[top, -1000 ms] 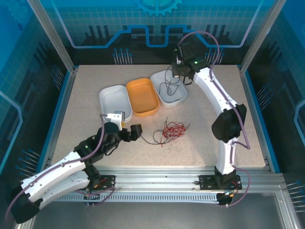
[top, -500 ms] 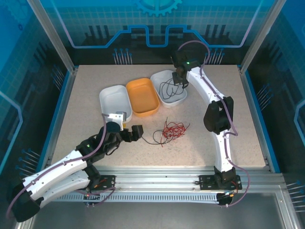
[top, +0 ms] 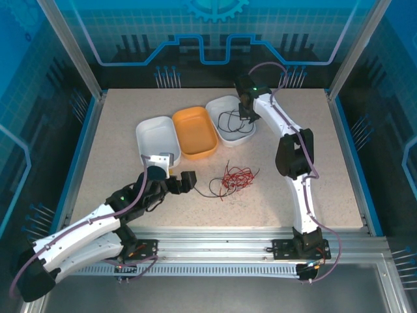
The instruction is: Untangle the cables
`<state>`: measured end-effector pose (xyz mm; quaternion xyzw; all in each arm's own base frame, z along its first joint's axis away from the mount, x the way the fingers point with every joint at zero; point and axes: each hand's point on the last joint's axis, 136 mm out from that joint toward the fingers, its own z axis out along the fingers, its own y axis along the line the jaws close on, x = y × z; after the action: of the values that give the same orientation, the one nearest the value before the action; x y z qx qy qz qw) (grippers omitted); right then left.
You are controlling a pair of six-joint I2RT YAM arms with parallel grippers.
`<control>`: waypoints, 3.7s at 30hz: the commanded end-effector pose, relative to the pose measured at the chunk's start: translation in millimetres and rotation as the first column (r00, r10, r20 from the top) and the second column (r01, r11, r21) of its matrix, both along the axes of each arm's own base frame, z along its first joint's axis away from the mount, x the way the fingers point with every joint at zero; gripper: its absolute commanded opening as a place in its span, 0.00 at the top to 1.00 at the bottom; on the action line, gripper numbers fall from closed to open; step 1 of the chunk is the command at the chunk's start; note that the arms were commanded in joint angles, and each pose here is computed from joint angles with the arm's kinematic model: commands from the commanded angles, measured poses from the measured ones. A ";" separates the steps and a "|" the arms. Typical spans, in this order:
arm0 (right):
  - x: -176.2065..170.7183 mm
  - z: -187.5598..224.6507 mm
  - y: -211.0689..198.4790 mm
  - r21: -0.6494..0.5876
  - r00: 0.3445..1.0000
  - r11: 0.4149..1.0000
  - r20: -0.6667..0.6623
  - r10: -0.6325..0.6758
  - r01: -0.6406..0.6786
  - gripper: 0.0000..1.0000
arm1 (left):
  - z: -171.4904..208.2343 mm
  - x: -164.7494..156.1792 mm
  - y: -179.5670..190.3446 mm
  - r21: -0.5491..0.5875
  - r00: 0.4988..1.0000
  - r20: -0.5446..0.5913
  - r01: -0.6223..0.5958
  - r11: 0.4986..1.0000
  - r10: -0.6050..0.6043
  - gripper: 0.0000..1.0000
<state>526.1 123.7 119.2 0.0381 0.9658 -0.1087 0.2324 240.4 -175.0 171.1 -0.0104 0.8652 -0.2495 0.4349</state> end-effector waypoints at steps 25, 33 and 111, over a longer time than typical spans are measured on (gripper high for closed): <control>0.7 2.6 47.4 0.152 0.994 0.988 0.106 0.007 -0.023 0.77 | 1.7 2.5 -12.7 -0.038 0.999 -0.018 0.035 0.999 -0.035 0.01; -5.8 27.0 50.6 0.159 0.989 0.984 0.138 0.054 -0.076 0.68 | 1.9 2.0 -11.0 -0.040 0.999 -0.013 0.030 0.999 -0.030 0.01; -237.0 28.2 45.1 0.462 0.965 0.852 0.203 0.169 -0.246 0.00 | 1.7 7.9 -114.0 0.054 0.772 -0.089 0.635 0.771 -0.630 1.00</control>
<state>283.3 155.4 137.8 0.0032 0.9445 0.1452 0.2948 253.2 -291.0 157.9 0.2934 0.8467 -0.3411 0.2840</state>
